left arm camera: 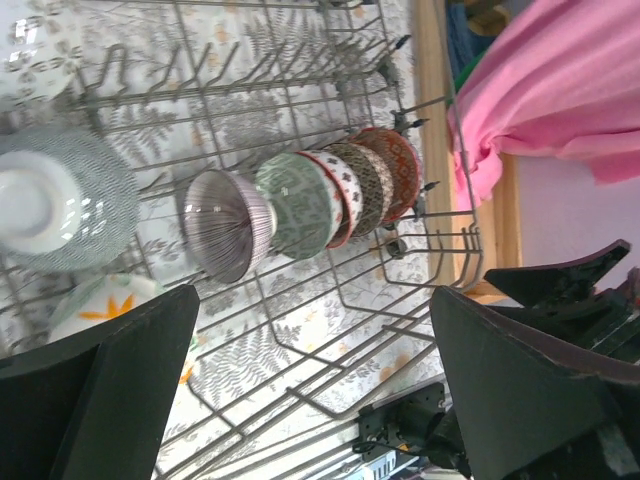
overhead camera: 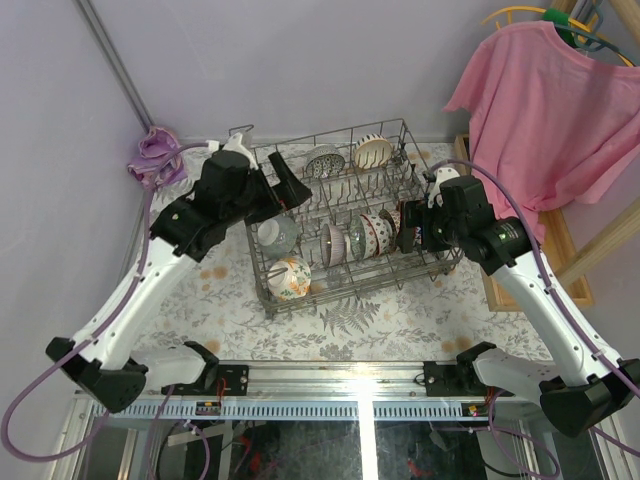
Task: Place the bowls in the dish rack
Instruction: Adjust the dish rack at the center of the board.
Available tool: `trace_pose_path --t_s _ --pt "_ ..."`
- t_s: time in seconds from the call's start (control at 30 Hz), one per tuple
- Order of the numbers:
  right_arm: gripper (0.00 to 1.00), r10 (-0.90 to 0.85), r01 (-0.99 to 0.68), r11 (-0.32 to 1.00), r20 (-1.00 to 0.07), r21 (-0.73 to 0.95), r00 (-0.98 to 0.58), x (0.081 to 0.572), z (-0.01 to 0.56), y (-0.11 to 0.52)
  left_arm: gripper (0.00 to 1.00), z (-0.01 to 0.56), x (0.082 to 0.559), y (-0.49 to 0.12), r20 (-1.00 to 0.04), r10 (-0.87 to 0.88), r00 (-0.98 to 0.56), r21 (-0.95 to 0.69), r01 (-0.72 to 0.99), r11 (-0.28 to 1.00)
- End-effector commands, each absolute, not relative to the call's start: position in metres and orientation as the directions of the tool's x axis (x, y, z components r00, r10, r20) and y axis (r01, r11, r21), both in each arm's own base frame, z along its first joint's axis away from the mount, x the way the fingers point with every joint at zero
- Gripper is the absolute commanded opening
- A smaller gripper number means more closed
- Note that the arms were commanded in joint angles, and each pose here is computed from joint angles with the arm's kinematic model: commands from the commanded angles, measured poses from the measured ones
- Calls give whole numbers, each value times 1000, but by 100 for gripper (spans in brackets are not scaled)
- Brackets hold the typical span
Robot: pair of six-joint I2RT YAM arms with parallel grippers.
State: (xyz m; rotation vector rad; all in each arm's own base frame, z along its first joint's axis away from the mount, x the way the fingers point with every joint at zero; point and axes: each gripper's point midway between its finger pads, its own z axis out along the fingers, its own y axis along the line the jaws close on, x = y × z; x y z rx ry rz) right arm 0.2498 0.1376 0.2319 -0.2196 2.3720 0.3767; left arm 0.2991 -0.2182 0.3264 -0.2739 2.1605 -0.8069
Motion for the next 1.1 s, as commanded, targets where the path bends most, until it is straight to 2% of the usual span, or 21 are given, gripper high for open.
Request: trace_pose_path --t_s 0.0,0.13,0.53,1.07 --pt "95 -23 -285 929 -732 237 -681 257 259 144 100 309 280 -185 -611 -465 -641 -577 -41 816" --pt "100 -12 -282 929 -741 240 -671 255 267 142 100 310 261 -172 -608 -483 -630 -588 -51 808" --pt "100 20 -266 929 -753 257 -658 248 285 138 100 300 213 -157 -553 -496 -670 -630 -55 775" --pt "100 7 -284 926 -763 249 -646 258 291 143 100 260 188 -186 -450 -487 -748 -672 -76 737"
